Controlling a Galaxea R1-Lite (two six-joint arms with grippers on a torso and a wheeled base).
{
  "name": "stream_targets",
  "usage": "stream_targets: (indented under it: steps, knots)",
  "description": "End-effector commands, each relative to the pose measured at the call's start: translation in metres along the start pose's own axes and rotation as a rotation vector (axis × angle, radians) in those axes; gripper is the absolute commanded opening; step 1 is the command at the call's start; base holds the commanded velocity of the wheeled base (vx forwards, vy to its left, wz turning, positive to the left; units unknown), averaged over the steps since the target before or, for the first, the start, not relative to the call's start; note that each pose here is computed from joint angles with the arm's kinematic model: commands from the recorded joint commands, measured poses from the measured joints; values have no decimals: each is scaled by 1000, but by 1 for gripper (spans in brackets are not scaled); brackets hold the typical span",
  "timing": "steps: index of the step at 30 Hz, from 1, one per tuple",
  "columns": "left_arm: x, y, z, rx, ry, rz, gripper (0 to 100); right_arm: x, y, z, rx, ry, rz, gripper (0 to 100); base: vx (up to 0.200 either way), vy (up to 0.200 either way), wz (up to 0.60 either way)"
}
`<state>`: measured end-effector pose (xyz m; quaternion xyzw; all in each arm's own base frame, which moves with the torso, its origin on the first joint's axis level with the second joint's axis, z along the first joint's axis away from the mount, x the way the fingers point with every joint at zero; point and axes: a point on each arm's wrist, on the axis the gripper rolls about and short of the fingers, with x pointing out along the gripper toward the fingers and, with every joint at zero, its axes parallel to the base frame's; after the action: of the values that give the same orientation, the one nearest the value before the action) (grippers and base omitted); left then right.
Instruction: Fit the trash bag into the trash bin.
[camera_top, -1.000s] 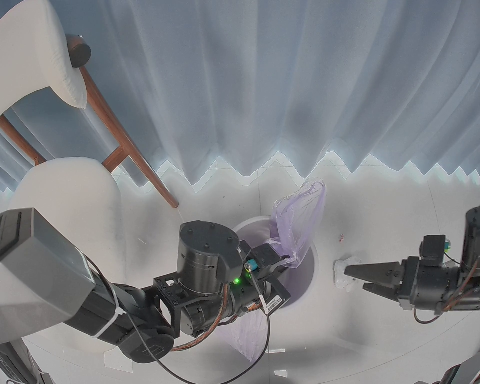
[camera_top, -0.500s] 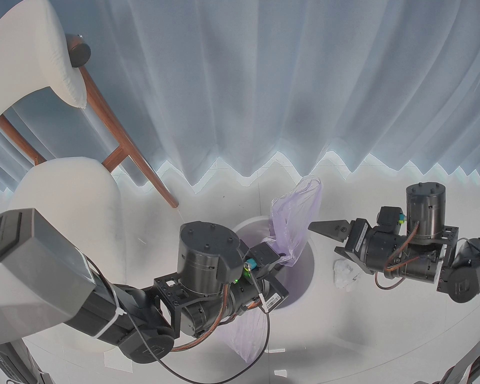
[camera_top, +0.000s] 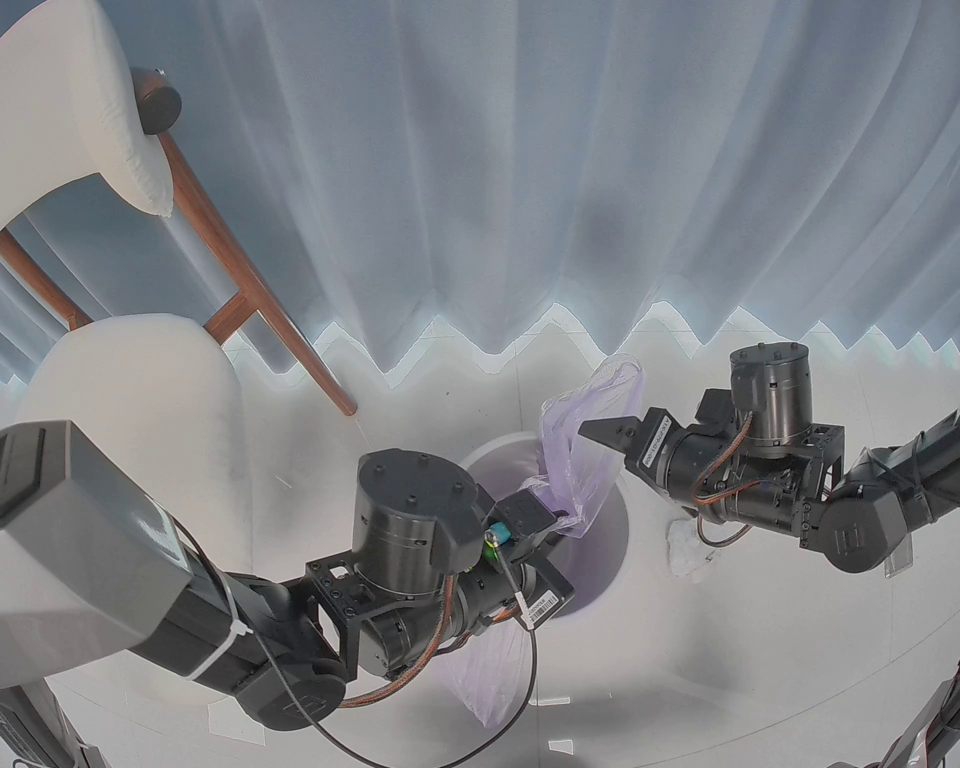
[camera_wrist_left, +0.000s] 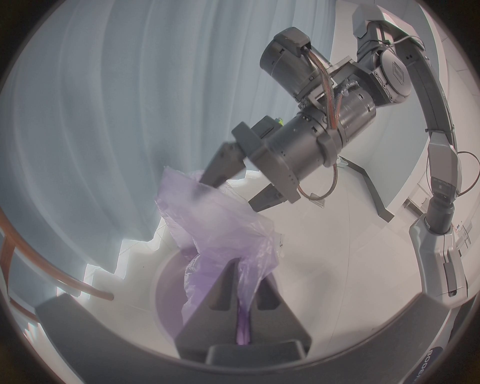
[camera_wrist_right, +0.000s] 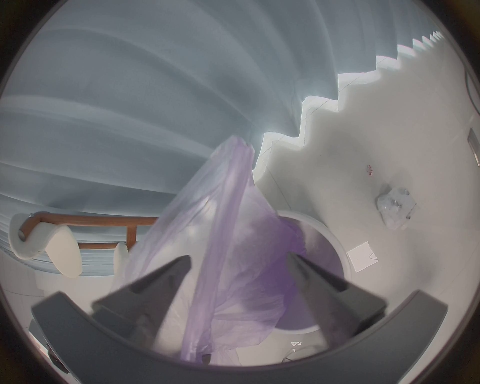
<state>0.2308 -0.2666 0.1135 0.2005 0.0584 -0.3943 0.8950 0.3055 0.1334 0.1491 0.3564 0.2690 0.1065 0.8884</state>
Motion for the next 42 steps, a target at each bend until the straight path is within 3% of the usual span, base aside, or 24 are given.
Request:
stream_targets:
  steps: [1, 7, 14, 22, 35, 42]
  knots:
    - [-1, 0, -1, 0, 4, 0, 0, 10, -1, -9, -6, 19, -19, 0, 0, 0, 0]
    - [-1, 0, -1, 2, 3, -1, 0, 11, 3, -20, -28, 41, -13, 0, 0, 0, 0]
    - [-5, 3, -1, -5, 12, 20, 0, 12, -8, 2, -66, -100, -4, 0, 0, 0, 0]
    - [-46, 32, 0, -36, 9, 107, 0, 7, -24, -6, -203, -125, 15, 0, 0, 0, 0]
    - [-75, 44, 9, -95, -28, 147, 0, -13, -34, -25, -308, -85, 94, 0, 0, 0, 0]
    - [-75, 47, 9, -146, -29, 156, 0, -20, -43, -34, -338, -52, 75, 0, 0, 0, 0]
